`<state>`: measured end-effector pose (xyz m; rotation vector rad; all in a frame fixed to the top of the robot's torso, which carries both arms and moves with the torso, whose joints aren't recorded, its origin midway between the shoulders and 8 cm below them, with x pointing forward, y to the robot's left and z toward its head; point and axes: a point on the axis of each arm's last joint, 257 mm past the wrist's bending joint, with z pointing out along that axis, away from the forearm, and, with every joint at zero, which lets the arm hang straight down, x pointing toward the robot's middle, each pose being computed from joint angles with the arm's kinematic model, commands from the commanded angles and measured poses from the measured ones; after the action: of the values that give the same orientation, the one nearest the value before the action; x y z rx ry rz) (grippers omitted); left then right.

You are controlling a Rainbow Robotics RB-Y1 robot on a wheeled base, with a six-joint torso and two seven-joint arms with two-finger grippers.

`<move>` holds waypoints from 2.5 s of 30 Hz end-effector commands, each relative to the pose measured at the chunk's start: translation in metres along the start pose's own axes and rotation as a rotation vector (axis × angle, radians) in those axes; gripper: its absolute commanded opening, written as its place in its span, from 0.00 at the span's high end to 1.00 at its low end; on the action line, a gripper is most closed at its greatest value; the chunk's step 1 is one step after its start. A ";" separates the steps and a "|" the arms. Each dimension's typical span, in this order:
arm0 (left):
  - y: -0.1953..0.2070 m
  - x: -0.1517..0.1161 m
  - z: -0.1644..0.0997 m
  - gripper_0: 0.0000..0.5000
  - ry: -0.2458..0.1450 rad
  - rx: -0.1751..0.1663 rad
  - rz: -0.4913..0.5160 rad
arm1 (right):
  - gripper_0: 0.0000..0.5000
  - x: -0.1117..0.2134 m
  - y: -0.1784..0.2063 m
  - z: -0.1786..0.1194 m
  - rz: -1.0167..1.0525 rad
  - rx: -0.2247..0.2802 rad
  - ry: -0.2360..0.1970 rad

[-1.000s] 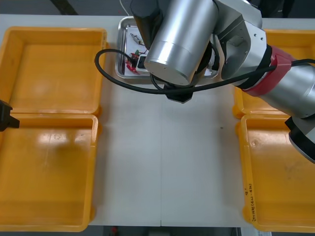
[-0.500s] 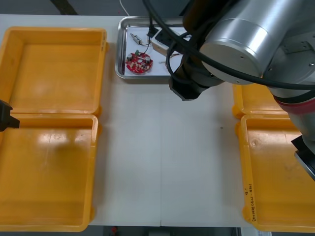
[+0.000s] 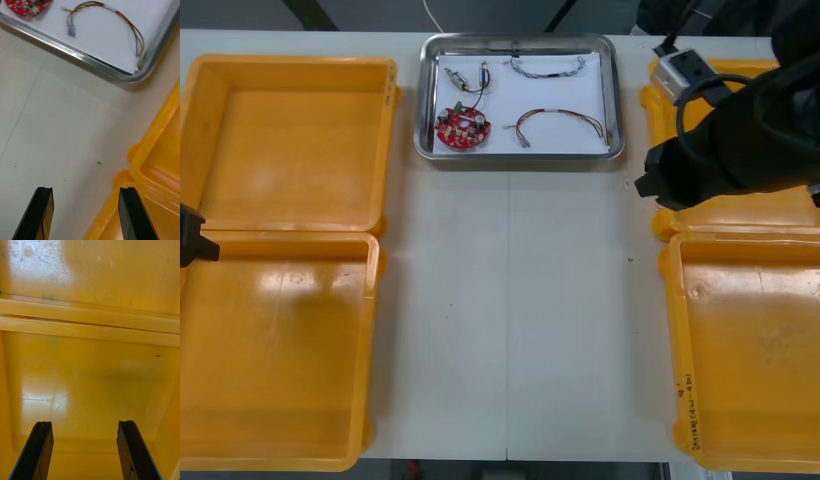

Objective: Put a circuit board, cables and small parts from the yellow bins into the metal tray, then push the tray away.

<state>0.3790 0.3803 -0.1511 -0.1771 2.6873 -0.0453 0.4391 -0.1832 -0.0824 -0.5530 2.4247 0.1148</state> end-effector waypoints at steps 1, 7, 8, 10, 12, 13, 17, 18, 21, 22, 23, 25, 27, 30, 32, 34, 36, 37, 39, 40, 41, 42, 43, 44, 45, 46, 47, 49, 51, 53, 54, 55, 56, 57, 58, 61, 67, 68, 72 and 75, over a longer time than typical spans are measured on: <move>0.014 -0.005 -0.015 0.00 -0.027 -0.044 0.048 | 0.00 0.018 -0.051 -0.023 0.130 0.057 -0.027; 0.014 -0.005 -0.015 0.00 -0.027 -0.044 0.048 | 0.00 0.047 -0.095 -0.034 0.257 0.109 -0.025; 0.014 -0.005 -0.015 0.00 -0.027 -0.044 0.048 | 0.00 0.053 -0.102 -0.036 0.284 0.116 -0.024; 0.014 -0.005 -0.015 0.00 -0.027 -0.044 0.048 | 0.00 0.061 -0.112 -0.039 0.318 0.133 -0.025; 0.014 -0.005 -0.015 0.00 -0.027 -0.044 0.048 | 0.00 0.071 -0.120 -0.039 0.348 0.141 -0.018; 0.014 -0.005 -0.015 0.00 -0.027 -0.044 0.048 | 0.00 0.079 -0.125 -0.040 0.367 0.149 -0.012; 0.014 -0.005 -0.015 0.00 -0.027 -0.044 0.048 | 0.00 0.100 -0.140 -0.043 0.421 0.178 0.004; 0.014 -0.005 -0.015 0.00 -0.027 -0.044 0.048 | 0.00 0.102 -0.143 -0.043 0.427 0.185 0.006; 0.014 -0.005 -0.015 0.00 -0.027 -0.044 0.048 | 0.00 0.112 -0.151 -0.044 0.449 0.207 0.015; 0.014 -0.005 -0.015 0.00 -0.027 -0.044 0.048 | 0.00 0.118 -0.155 -0.044 0.457 0.217 0.023; 0.014 -0.005 -0.015 0.00 -0.027 -0.044 0.048 | 0.00 0.126 -0.158 -0.044 0.462 0.227 0.037; 0.014 -0.005 -0.015 0.00 -0.027 -0.044 0.048 | 0.00 0.138 -0.161 -0.043 0.480 0.235 0.053; 0.014 -0.005 -0.015 0.00 -0.027 -0.044 0.048 | 0.00 0.151 -0.165 -0.043 0.498 0.243 0.075; 0.014 -0.005 -0.015 0.00 -0.027 -0.044 0.048 | 0.00 0.160 -0.168 -0.039 0.516 0.242 0.098; 0.014 -0.005 -0.015 0.00 -0.027 -0.044 0.048 | 0.00 0.164 -0.170 -0.037 0.525 0.238 0.112; 0.014 -0.005 -0.015 0.00 -0.027 -0.044 0.048 | 0.00 0.169 -0.171 -0.034 0.535 0.230 0.126; 0.014 -0.005 -0.015 0.00 -0.027 -0.044 0.048 | 0.00 0.171 -0.173 -0.032 0.536 0.226 0.136; 0.014 -0.005 -0.015 0.00 -0.027 -0.044 0.048 | 0.00 0.172 -0.173 -0.031 0.533 0.225 0.140; 0.014 -0.005 -0.015 0.00 -0.027 -0.044 0.048 | 0.00 0.173 -0.173 -0.030 0.530 0.227 0.143; 0.014 -0.005 -0.015 0.00 -0.027 -0.044 0.048 | 0.00 0.173 -0.173 -0.030 0.527 0.227 0.144; 0.014 -0.005 -0.015 0.00 -0.027 -0.044 0.048 | 0.00 0.173 -0.173 -0.030 0.527 0.227 0.145; 0.014 -0.005 -0.015 0.00 -0.027 -0.044 0.048 | 0.00 0.173 -0.173 -0.030 0.525 0.229 0.146; 0.014 -0.005 -0.015 0.00 -0.027 -0.044 0.048 | 0.00 0.173 -0.173 -0.030 0.523 0.230 0.146; 0.014 -0.005 -0.015 0.00 -0.027 -0.044 0.048 | 0.00 0.174 -0.174 -0.030 0.521 0.233 0.147; 0.014 -0.005 -0.015 0.00 -0.027 -0.044 0.048 | 0.00 0.174 -0.174 -0.029 0.520 0.234 0.148; 0.014 -0.005 -0.015 0.00 -0.027 -0.044 0.048 | 0.00 0.174 -0.174 -0.029 0.518 0.236 0.150; 0.014 -0.005 -0.015 0.00 -0.027 -0.044 0.048 | 0.00 0.174 -0.173 -0.029 0.515 0.234 0.151; 0.014 -0.005 -0.015 0.00 -0.027 -0.044 0.048 | 0.00 0.174 -0.172 -0.028 0.511 0.231 0.153; 0.014 -0.005 -0.015 0.00 -0.027 -0.044 0.048 | 0.00 0.174 -0.172 -0.028 0.508 0.231 0.155; 0.014 -0.005 -0.015 0.00 -0.027 -0.044 0.048 | 0.00 0.174 -0.172 -0.028 0.508 0.231 0.155; 0.014 -0.005 -0.015 0.00 -0.027 -0.044 0.048 | 0.00 0.174 -0.172 -0.028 0.508 0.231 0.155; 0.014 -0.005 -0.015 0.00 -0.027 -0.044 0.048 | 0.00 0.174 -0.172 -0.028 0.508 0.231 0.155; 0.014 -0.005 -0.015 0.00 -0.027 -0.044 0.048 | 0.00 0.174 -0.172 -0.028 0.508 0.231 0.155; 0.014 -0.005 -0.015 0.00 -0.027 -0.044 0.048 | 0.00 0.174 -0.172 -0.028 0.508 0.231 0.155; 0.014 -0.005 -0.015 0.00 -0.027 -0.044 0.048 | 0.00 0.174 -0.172 -0.028 0.508 0.231 0.155; 0.014 -0.005 -0.015 0.00 -0.027 -0.044 0.048 | 0.00 0.174 -0.172 -0.028 0.508 0.231 0.155; 0.014 -0.005 -0.015 0.00 -0.027 -0.044 0.048 | 0.00 0.174 -0.172 -0.028 0.508 0.231 0.155; 0.014 -0.005 -0.015 0.00 -0.027 -0.044 0.048 | 0.00 0.174 -0.172 -0.028 0.508 0.231 0.155; 0.014 -0.005 -0.015 0.00 -0.027 -0.044 0.048 | 0.00 0.174 -0.172 -0.028 0.508 0.231 0.155; 0.014 -0.005 -0.015 0.00 -0.027 -0.044 0.048 | 0.00 0.174 -0.172 -0.028 0.508 0.231 0.155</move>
<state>0.3789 0.3804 -0.1508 -0.1764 2.6870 -0.0449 0.3747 -0.3944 -0.1636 0.2183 2.6316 0.0776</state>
